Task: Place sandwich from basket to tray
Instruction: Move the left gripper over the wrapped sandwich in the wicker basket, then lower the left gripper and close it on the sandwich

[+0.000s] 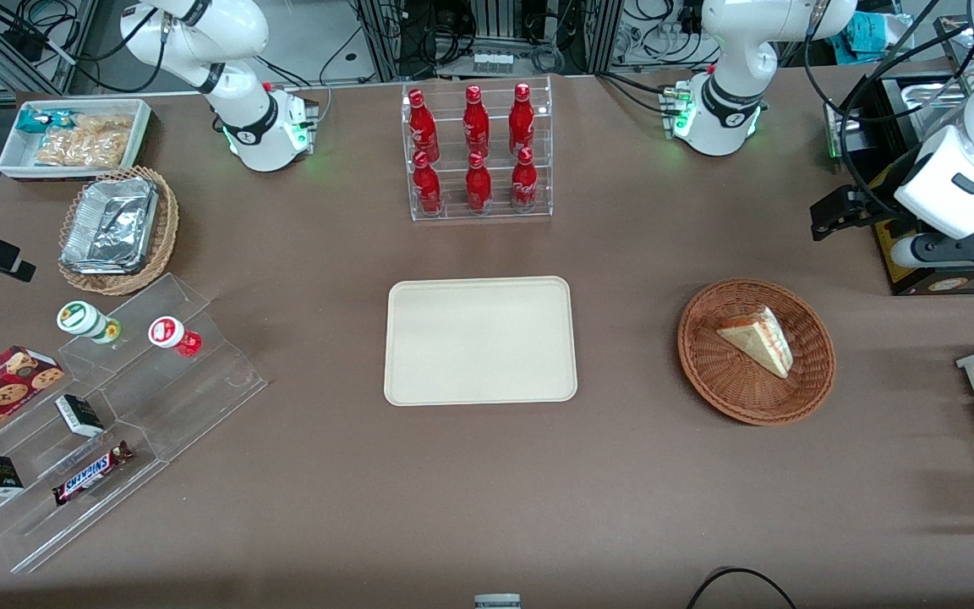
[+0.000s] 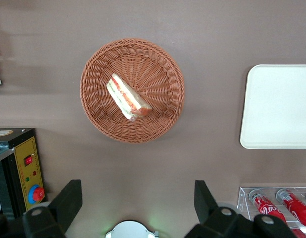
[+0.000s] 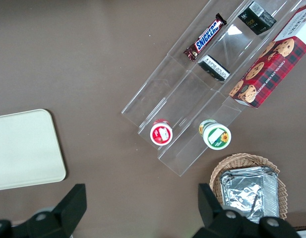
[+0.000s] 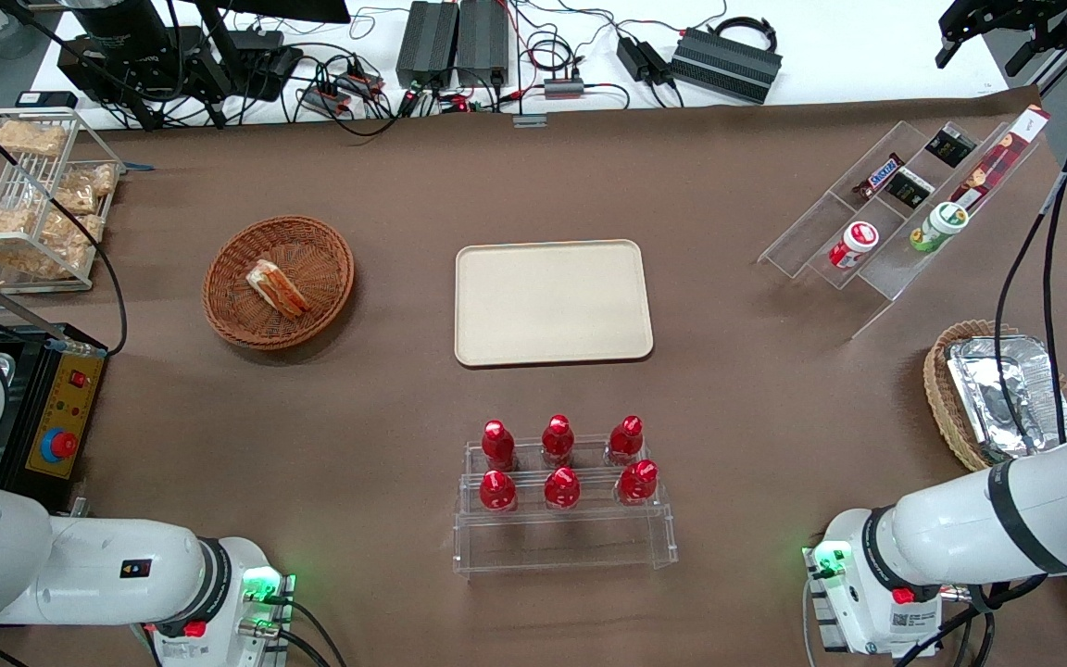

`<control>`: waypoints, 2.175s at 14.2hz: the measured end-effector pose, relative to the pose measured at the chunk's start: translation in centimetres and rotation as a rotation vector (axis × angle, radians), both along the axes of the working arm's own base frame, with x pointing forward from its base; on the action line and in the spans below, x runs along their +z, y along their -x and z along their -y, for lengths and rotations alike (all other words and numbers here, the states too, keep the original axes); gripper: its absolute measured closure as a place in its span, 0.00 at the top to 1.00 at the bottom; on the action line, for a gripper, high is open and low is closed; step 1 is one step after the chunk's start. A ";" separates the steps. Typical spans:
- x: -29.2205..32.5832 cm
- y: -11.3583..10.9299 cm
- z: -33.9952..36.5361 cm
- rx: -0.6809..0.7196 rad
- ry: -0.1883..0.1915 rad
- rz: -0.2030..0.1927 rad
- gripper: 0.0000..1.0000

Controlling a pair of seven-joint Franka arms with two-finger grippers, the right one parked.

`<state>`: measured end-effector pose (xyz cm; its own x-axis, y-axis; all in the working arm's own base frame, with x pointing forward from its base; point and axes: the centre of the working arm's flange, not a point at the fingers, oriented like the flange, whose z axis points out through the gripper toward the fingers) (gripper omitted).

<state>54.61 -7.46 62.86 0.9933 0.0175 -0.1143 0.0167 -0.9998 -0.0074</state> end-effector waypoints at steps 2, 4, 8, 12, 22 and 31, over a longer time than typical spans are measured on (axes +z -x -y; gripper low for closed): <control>0.0 0.0 0.0 0.000 0.000 -0.001 1.00; -0.4 0.1 -0.1 0.001 -0.002 -0.017 1.00; -4.5 -0.1 -0.7 0.013 -0.011 -0.084 1.00; -13.0 -0.4 -1.0 0.017 -0.024 -0.109 1.00; -28.2 2.7 -6.3 0.426 -0.037 0.061 1.00; -33.0 1.2 -5.4 1.081 -0.045 0.125 1.00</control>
